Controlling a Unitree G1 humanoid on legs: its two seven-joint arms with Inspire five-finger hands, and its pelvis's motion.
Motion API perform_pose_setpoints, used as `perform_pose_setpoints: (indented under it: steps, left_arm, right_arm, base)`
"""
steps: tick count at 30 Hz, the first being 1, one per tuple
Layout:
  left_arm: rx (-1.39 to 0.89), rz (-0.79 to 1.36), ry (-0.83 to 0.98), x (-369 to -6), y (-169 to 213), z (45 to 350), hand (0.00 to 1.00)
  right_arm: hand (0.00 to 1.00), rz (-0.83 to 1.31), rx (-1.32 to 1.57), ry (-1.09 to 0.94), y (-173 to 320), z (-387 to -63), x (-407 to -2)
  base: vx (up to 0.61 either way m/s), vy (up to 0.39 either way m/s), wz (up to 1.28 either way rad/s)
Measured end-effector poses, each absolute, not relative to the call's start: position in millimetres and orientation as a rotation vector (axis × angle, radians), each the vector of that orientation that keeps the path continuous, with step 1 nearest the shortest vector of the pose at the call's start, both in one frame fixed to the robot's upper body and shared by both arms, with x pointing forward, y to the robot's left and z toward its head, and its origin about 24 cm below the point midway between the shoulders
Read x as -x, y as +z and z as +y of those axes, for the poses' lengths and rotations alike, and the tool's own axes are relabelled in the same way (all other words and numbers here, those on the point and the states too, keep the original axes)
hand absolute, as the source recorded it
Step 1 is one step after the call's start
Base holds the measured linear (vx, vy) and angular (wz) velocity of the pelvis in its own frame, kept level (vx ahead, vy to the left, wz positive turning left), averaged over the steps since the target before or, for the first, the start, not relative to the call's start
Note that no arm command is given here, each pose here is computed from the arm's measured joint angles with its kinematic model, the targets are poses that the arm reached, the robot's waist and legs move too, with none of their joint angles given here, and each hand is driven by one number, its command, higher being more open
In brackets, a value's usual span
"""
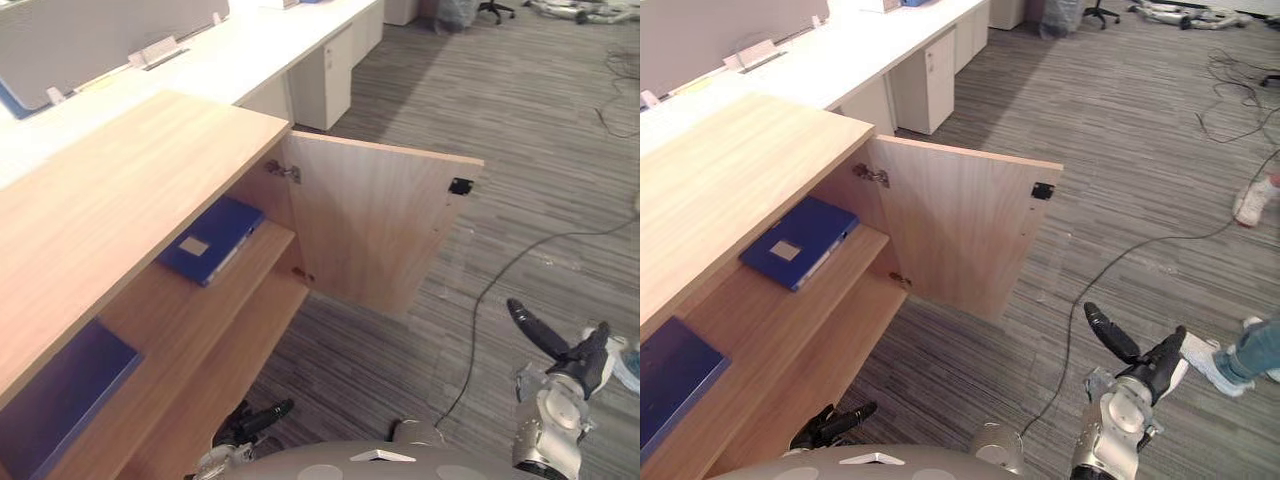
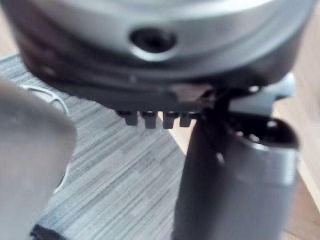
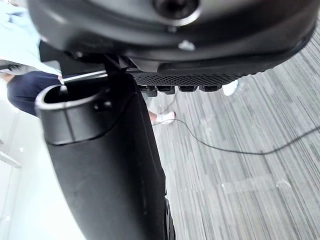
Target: Walk over to the cabinet, pick up the folder, carry it to the office cabinet, place the folder inside the office cabinet, then close the office cabinet door
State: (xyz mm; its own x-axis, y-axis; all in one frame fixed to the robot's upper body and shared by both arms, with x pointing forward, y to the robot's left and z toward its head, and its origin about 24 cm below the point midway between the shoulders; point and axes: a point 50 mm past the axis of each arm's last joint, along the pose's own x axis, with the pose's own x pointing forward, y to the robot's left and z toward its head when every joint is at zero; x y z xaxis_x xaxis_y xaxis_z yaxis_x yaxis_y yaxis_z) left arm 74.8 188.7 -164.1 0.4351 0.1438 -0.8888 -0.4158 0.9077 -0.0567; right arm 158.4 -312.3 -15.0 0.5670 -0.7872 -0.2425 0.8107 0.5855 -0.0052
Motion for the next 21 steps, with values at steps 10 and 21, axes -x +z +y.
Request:
perform_pose_setpoints:
  steps: [10,21]
  left_arm:
    - [0.224,1.110,0.394,-58.8,-165.0,209.3,1.00]
    - [0.240,1.149,0.404,-41.5,-167.3,208.2,1.00]
  right_arm:
    - [1.00,0.110,0.023,-0.742,32.1,-353.5,-222.6]
    - [1.00,0.067,0.100,-0.441,83.0,-347.1,-304.8]
  base:
    - [-0.04,-0.013,0.10]
    - [-0.05,-0.007,0.29]
